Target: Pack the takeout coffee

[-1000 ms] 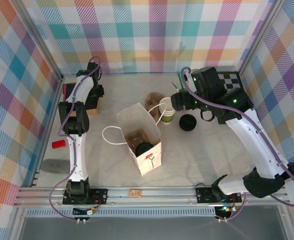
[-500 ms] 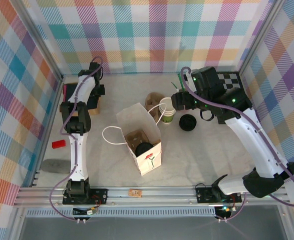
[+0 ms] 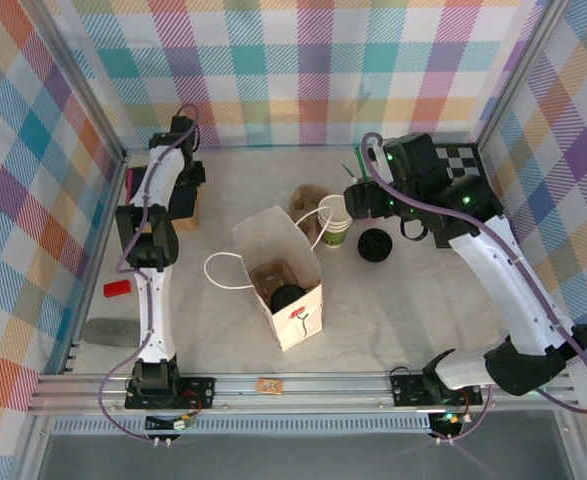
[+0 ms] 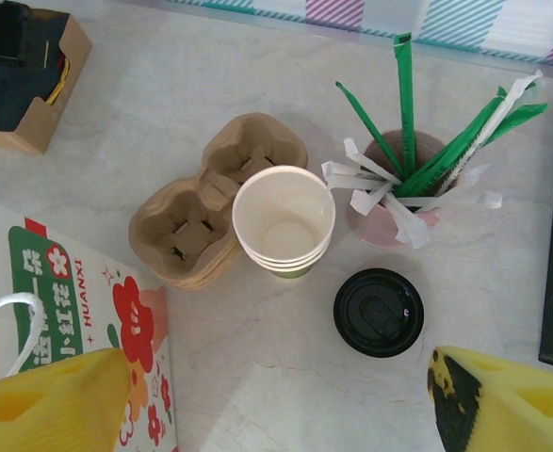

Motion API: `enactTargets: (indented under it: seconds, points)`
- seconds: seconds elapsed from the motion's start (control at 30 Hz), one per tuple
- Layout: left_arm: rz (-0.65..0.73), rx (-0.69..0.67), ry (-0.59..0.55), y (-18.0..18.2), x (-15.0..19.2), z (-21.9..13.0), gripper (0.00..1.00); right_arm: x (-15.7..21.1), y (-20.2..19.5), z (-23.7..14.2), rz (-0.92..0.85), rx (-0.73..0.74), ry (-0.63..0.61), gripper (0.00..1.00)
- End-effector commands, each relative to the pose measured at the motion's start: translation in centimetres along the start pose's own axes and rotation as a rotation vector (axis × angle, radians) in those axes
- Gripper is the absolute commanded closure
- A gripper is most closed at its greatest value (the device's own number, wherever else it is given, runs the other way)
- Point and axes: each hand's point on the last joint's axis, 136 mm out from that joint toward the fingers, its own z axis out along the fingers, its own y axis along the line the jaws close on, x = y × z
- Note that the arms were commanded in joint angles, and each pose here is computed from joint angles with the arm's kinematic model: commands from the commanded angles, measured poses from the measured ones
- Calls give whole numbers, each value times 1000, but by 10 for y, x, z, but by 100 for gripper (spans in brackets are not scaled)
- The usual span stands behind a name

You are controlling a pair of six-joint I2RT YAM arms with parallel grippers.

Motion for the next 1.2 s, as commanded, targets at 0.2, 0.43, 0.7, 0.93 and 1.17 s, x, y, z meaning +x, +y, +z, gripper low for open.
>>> enactTargets:
  seconds: [0.2, 0.43, 0.7, 0.93, 1.17]
  points:
    - [-15, 5, -11, 3, 0, -7, 52, -1, 0, 6, 13, -16, -4, 17]
    - [-16, 14, -6, -4, -3, 4, 58, 1, -2, 8, 18, -11, 0, 17]
    - [7, 2, -3, -11, -3, 13, 54, -1, -1, 12, 18, -16, 3, 17]
    - [7, -6, -9, -11, -5, 20, 56, -1, -1, 13, 19, -17, 3, 18]
    - [15, -19, -6, -10, -5, 27, 62, -2, -1, 16, 17, -17, 5, 18]
